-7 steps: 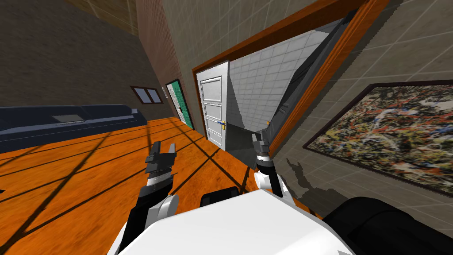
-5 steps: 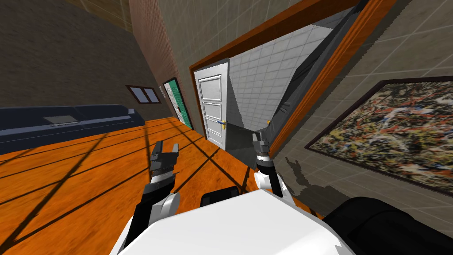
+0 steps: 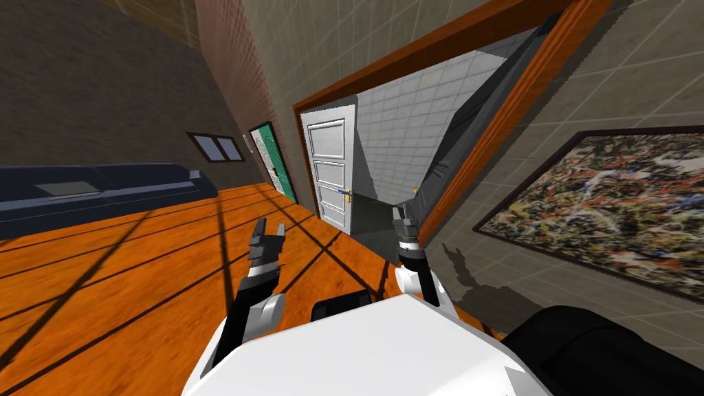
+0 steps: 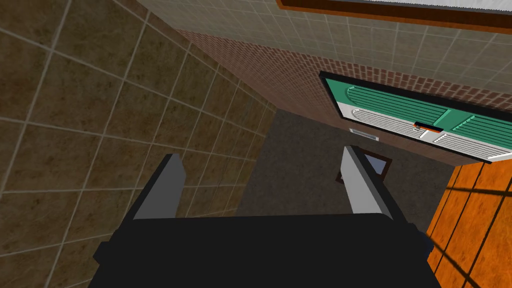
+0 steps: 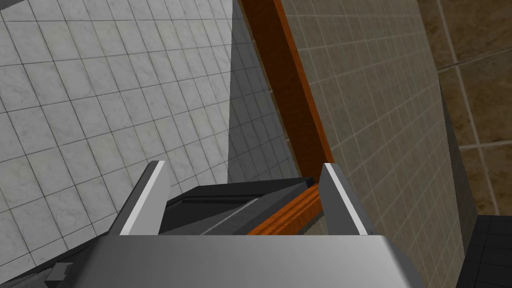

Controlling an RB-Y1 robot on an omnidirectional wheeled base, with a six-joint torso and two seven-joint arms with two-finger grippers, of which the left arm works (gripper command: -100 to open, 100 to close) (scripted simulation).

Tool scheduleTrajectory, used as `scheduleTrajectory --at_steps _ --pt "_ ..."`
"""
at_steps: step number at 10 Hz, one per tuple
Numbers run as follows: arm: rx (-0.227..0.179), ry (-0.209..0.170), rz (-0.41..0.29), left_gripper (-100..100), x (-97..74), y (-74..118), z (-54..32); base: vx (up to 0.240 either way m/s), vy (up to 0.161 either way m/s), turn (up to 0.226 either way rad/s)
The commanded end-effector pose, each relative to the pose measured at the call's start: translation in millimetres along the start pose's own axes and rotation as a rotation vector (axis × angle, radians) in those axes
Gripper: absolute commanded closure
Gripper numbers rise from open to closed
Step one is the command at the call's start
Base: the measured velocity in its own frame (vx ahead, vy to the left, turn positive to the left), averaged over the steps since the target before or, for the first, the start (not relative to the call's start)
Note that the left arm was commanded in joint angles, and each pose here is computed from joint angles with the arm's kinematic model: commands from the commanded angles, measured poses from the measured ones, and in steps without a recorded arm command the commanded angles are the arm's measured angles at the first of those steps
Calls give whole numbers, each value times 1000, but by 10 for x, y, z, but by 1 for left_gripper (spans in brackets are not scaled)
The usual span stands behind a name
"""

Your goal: Push the door open

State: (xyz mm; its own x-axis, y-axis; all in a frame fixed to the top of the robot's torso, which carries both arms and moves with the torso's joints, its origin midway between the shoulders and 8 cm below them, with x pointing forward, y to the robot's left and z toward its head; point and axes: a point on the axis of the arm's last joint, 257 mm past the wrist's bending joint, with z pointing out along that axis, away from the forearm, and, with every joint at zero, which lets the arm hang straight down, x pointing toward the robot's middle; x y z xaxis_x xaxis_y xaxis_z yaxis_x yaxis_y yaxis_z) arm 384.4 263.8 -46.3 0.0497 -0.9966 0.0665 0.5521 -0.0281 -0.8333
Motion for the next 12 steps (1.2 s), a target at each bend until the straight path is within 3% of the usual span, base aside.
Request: scheduleTrajectory --at_steps 1,12 --pt "-17 13 -4 -100 27 125 17 96 51 -59" --pt "-130 94 -27 -100 322 968 142 88 43 -67"
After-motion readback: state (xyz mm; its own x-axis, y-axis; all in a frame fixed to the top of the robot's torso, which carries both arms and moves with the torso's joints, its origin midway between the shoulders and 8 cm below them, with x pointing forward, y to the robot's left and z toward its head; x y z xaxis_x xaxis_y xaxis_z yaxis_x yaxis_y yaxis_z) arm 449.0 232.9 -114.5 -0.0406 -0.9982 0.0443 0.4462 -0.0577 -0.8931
